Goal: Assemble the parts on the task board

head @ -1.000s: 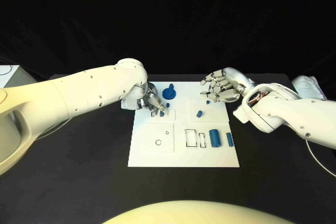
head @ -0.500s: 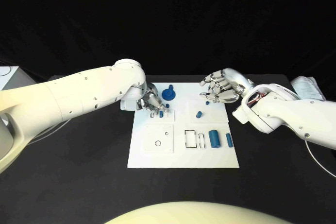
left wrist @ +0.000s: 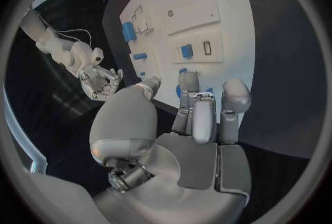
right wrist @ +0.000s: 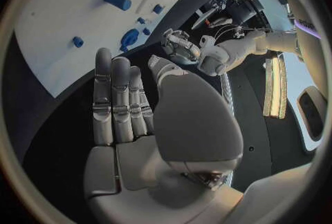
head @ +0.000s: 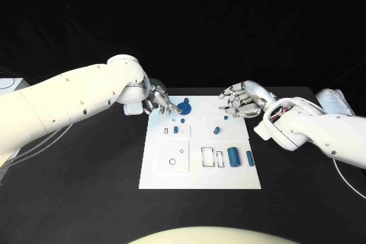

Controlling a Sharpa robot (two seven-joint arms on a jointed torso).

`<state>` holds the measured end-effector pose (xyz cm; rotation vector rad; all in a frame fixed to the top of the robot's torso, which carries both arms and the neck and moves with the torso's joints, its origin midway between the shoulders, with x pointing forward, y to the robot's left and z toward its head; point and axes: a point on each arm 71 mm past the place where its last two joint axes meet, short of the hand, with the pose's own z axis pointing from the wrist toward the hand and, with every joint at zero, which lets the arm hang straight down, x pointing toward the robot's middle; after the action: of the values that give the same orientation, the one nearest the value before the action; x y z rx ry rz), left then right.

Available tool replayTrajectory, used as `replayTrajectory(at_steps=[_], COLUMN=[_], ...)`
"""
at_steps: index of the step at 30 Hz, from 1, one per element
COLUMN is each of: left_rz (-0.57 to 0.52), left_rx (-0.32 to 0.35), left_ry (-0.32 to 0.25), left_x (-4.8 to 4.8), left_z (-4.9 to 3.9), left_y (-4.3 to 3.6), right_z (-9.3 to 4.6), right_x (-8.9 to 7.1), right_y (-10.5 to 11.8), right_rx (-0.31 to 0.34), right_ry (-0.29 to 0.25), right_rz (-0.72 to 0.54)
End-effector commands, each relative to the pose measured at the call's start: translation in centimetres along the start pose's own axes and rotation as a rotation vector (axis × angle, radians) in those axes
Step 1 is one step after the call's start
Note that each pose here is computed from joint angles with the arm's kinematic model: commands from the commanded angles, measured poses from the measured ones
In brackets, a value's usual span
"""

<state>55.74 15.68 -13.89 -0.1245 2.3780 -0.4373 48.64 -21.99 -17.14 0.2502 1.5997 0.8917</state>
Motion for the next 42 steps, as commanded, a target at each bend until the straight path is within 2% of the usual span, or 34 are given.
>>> replayTrajectory(at_steps=[1, 6, 9, 14, 19, 25, 34, 42], left_rz=[-0.08, -0.161, -0.183, -0.196, -0.184, -0.162, -0.151, -0.142], left_rx=[0.014, 0.007, 0.01, 0.003, -0.029, -0.079, -0.1, -0.106], left_ry=[-0.092, -0.177, -0.198, -0.204, -0.183, -0.142, -0.091, -0.061], left_x=[-1.53, -3.25, -3.78, -4.23, -4.21, -3.98, -3.52, -3.19], left_z=[-0.3, -0.37, -0.17, 0.52, 1.56, 2.58, 3.3, 3.54], left_y=[0.74, 2.17, 2.44, 2.35, 2.23, 2.67, 2.71, 2.72], right_z=[0.0, -0.1, -0.1, -0.1, -0.1, -0.1, 0.0, 0.0], right_x=[0.0, -0.1, -0.2, -0.1, 0.0, 0.1, 0.2, 0.2], right_y=[0.0, -0.1, -0.2, -0.2, 0.0, 0.1, 0.3, 0.4], right_rx=[-0.013, -0.01, -0.008, -0.006, -0.008, -0.011, -0.015, -0.017], right_ry=[0.004, 0.001, -0.001, -0.002, -0.001, 0.0, 0.001, 0.002], right_rz=[-0.006, -0.006, -0.005, 0.002, 0.007, 0.01, 0.014, 0.016])
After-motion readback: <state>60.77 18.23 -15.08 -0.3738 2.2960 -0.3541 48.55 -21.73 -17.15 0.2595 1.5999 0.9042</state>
